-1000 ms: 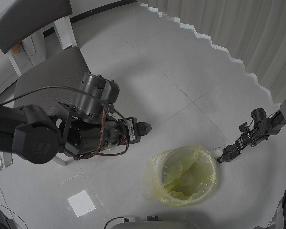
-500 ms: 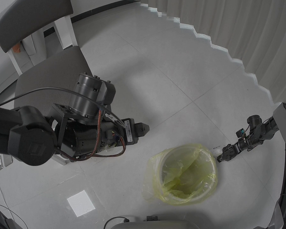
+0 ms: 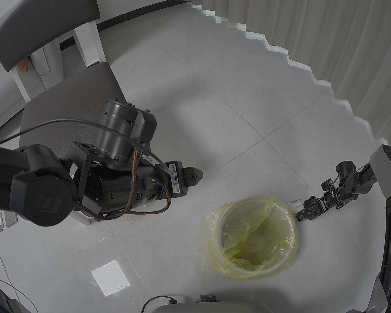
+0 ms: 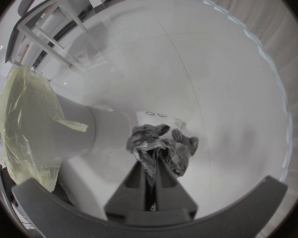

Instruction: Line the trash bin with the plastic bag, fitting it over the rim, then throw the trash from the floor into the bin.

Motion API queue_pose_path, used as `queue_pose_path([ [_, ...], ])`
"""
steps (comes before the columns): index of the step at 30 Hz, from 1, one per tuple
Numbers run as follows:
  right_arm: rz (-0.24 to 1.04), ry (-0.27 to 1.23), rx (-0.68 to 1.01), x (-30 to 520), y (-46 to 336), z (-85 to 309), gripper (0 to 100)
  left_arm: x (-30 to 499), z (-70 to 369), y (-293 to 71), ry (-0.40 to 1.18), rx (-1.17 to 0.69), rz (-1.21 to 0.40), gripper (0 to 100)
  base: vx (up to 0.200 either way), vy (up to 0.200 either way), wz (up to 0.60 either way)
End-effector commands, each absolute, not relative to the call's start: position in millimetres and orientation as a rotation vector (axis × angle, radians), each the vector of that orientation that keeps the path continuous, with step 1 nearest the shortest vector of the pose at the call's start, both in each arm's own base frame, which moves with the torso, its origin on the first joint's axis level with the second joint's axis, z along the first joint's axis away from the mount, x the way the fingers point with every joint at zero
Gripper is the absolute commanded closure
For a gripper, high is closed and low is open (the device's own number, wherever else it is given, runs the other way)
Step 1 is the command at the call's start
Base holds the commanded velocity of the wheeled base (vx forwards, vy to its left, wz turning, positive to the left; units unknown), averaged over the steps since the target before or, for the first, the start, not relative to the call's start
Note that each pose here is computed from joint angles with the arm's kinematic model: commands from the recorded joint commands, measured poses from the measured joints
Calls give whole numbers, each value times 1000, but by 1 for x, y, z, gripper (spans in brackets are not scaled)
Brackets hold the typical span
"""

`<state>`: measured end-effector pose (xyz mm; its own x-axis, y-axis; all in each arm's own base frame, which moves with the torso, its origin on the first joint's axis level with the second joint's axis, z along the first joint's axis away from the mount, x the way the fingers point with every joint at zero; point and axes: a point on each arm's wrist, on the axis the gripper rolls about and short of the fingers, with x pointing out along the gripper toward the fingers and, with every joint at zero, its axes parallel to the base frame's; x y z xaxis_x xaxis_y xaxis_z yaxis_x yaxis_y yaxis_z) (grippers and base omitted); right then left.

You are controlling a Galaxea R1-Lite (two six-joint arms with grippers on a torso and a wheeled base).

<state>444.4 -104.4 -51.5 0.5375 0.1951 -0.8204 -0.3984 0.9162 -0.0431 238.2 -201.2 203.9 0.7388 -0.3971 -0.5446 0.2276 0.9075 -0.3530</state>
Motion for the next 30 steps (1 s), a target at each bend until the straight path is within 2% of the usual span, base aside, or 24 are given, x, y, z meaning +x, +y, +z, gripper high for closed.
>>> queue_pose_path([
  [1,352,932,-239,442,-106,-45,100,237,197,-201,677,-263,-340,0,0,0,0],
  [5,351,911,-262,438,-108,-28,100,232,191,-202,699,-254,-344,0,0,0,0],
  [6,350,882,-301,427,-113,-4,100,229,190,-201,704,-249,-347,0,0,0,0],
  [7,350,882,-301,427,-113,-4,100,229,190,-201,704,-249,-347,0,0,0,0],
  [10,333,787,-404,400,-119,58,100,223,189,-196,711,-245,-344,0,0,0,0],
  [13,331,769,-412,395,-118,70,100,222,188,-195,715,-243,-343,0,0,0,0],
  [14,372,620,-434,363,-102,136,100,214,178,-190,746,-231,-316,0,0,0,0],
  [17,459,508,-433,332,-76,181,100,205,174,-185,761,-207,-291,0,0,0,0],
  [20,482,427,-439,301,-51,214,100,200,179,-177,760,-193,-251,0,0,0,0],
  [21,482,427,-439,301,-51,214,100,200,179,-177,760,-193,-251,0,0,0,0],
  [22,522,389,-420,281,-29,228,100,198,184,-171,762,-197,-235,0,0,0,0],
  [24,567,387,-386,265,-11,231,100,196,186,-165,764,-203,-219,0,0,0,0],
  [27,607,404,-363,254,1,228,100,195,186,-162,769,-213,-207,0,0,0,0],
  [30,701,474,-346,219,22,208,100,193,191,-154,780,-219,-163,0,0,0,0],
])
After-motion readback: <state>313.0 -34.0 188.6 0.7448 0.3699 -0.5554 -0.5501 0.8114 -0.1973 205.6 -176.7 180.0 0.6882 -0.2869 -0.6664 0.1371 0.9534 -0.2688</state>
